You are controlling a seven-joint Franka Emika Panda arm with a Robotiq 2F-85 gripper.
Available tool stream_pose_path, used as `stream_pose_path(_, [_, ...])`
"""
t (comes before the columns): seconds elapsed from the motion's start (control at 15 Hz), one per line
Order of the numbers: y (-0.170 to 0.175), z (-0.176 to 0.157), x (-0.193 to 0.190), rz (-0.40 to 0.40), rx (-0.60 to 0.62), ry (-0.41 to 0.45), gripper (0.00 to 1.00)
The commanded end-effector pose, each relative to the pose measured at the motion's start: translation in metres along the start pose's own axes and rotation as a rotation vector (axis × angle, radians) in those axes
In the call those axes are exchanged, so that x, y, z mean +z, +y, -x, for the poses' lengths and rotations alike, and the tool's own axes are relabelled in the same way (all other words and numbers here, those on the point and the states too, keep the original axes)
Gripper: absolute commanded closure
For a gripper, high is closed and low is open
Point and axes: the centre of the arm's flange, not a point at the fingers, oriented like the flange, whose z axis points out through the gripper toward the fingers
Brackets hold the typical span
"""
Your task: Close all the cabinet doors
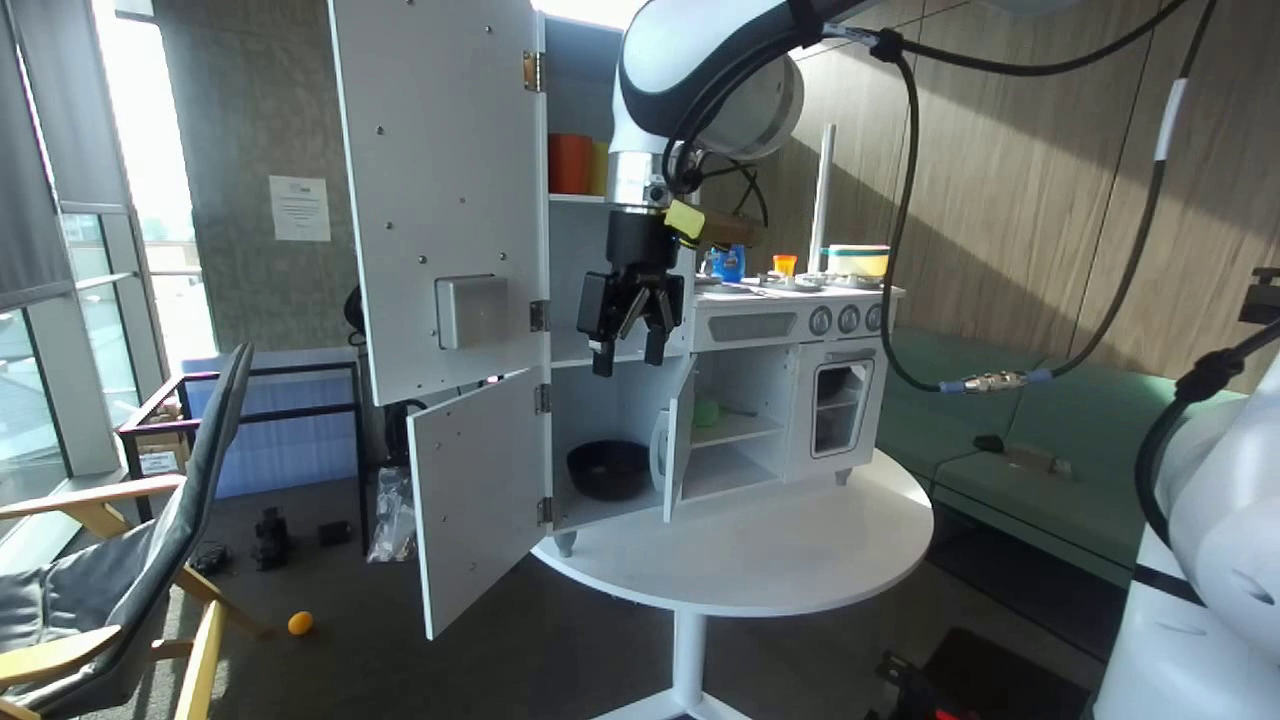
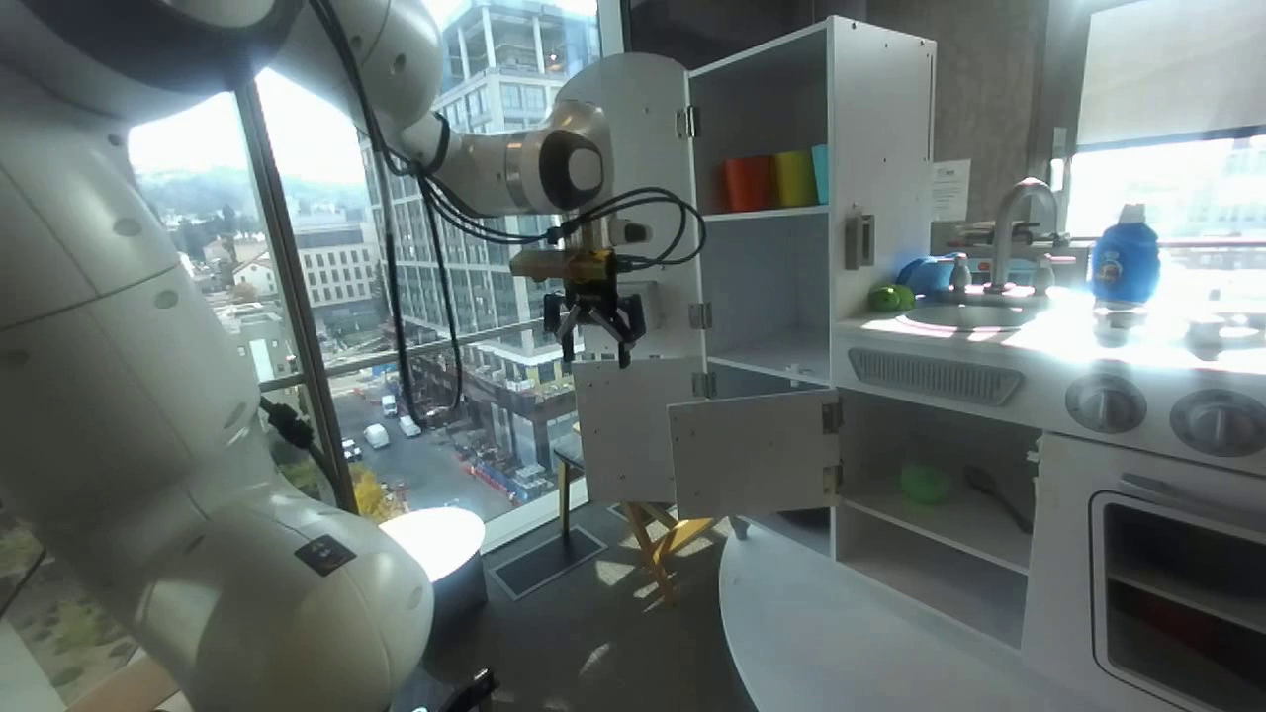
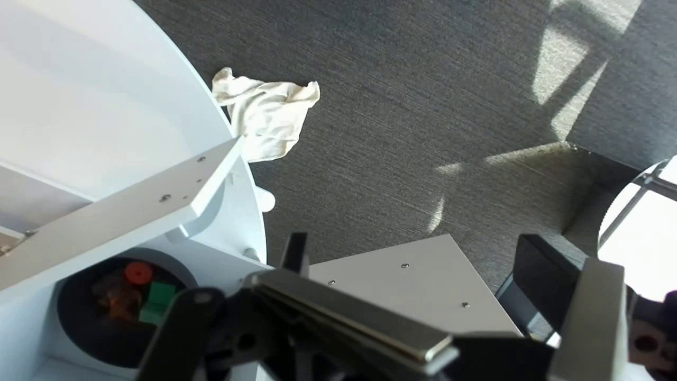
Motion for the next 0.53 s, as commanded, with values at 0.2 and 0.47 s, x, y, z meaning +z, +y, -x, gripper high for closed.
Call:
stream_pose_path(0.2, [0.03, -0.032, 0.082, -0.069, 0.075, -0.028, 0.0])
stream_pose_path(0.47, [0.037, -0.044, 0.075, -0.111, 0.058, 0.07, 0.0])
